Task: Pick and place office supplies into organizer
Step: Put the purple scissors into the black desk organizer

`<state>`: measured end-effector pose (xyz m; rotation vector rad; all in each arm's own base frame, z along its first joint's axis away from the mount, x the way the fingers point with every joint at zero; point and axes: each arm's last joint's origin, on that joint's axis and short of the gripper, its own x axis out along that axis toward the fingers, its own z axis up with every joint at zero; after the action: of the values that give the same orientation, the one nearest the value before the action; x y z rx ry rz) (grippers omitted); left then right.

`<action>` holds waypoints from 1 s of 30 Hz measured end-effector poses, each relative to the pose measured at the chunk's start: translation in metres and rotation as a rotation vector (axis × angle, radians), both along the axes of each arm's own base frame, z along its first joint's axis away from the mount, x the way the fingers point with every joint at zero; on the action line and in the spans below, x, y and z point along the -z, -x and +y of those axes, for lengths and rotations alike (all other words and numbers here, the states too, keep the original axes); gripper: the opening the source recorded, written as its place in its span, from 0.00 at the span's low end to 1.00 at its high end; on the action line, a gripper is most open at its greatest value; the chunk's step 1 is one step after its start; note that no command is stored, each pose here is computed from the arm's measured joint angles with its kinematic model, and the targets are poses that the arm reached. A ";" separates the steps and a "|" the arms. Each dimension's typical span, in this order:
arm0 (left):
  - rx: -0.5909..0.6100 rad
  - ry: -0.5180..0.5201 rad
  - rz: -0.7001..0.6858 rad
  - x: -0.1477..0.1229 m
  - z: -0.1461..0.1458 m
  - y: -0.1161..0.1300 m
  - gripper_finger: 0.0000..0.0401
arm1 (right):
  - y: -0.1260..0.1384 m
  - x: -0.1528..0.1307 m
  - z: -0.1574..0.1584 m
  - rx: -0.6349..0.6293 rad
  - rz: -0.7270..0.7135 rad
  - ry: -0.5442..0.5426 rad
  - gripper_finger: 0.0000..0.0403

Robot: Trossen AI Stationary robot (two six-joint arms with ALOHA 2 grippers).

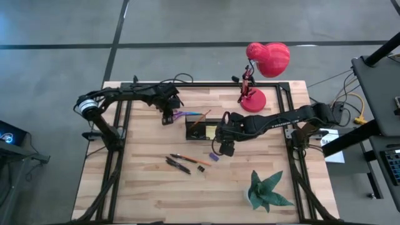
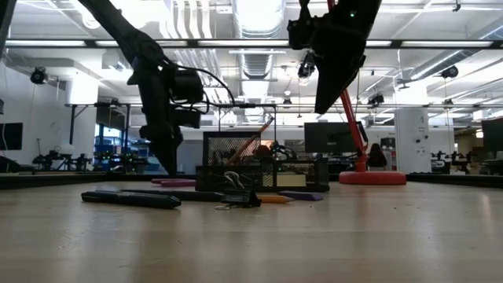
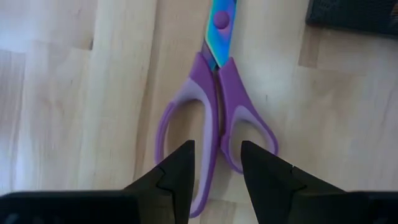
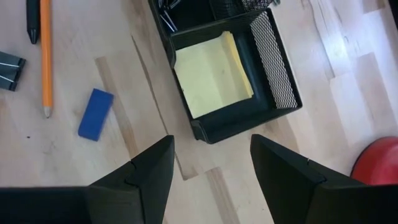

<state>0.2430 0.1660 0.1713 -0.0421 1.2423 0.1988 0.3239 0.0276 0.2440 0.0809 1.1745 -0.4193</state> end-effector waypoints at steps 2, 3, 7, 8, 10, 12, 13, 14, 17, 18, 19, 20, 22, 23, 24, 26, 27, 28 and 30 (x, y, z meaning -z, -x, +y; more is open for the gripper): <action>0.001 0.006 0.003 0.005 0.000 -0.001 0.29 | 0.000 0.000 0.000 0.000 -0.001 0.000 0.50; 0.000 0.012 0.011 0.008 0.001 -0.001 0.29 | 0.000 0.000 0.000 0.000 0.000 0.000 0.50; -0.002 0.042 0.042 0.021 0.002 -0.004 0.29 | 0.000 0.000 0.000 0.000 -0.001 0.000 0.50; -0.005 0.047 0.048 0.024 0.003 -0.004 0.29 | 0.000 0.000 0.000 -0.001 -0.001 0.000 0.50; -0.006 0.055 0.058 0.027 0.004 -0.006 0.29 | 0.000 0.000 0.000 -0.001 -0.001 0.000 0.50; -0.013 0.062 0.064 0.029 0.004 -0.006 0.29 | 0.000 0.000 0.000 -0.001 0.000 0.000 0.50; -0.017 0.064 0.064 0.030 0.004 -0.007 0.29 | 0.000 0.000 0.000 -0.001 0.000 0.000 0.50; -0.018 0.064 0.062 0.029 0.004 -0.007 0.29 | 0.000 0.000 0.000 -0.001 0.000 0.000 0.50; -0.009 0.055 0.050 0.028 0.004 -0.007 0.24 | 0.000 0.000 0.000 -0.003 0.000 0.001 0.50; -0.002 0.052 0.048 0.028 0.004 -0.007 0.22 | 0.000 0.000 0.000 -0.003 0.000 0.001 0.50; 0.006 0.050 0.045 0.028 0.005 -0.007 0.19 | 0.000 0.000 0.000 -0.003 0.000 0.003 0.50; 0.016 0.046 0.046 0.028 0.005 -0.007 0.16 | 0.000 0.000 0.000 -0.001 0.000 0.007 0.50; 0.024 0.043 0.045 0.028 0.005 -0.007 0.13 | 0.000 0.000 -0.001 0.004 0.000 0.025 0.50; 0.024 0.042 0.044 0.028 0.005 -0.007 0.13 | 0.000 0.001 -0.001 0.006 0.000 0.028 0.50; 0.025 0.042 0.044 0.028 0.005 -0.007 0.13 | 0.000 0.001 -0.002 0.008 0.001 0.028 0.50; 0.026 0.039 0.041 0.028 0.005 -0.008 0.13 | 0.000 0.001 -0.003 0.011 0.000 0.028 0.50; 0.025 0.035 0.040 0.028 0.005 -0.008 0.13 | 0.000 0.001 -0.003 0.012 0.001 0.028 0.50; 0.025 0.026 0.040 0.027 0.005 -0.008 0.13 | 0.000 0.001 -0.003 0.013 0.001 0.028 0.50; 0.025 -0.008 0.041 0.023 0.004 -0.008 0.13 | 0.000 0.001 -0.004 0.015 0.001 0.029 0.50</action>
<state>0.2513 0.1705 0.1483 -0.0158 1.2822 0.1833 0.3237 0.0237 0.2432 0.0645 1.1690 -0.4490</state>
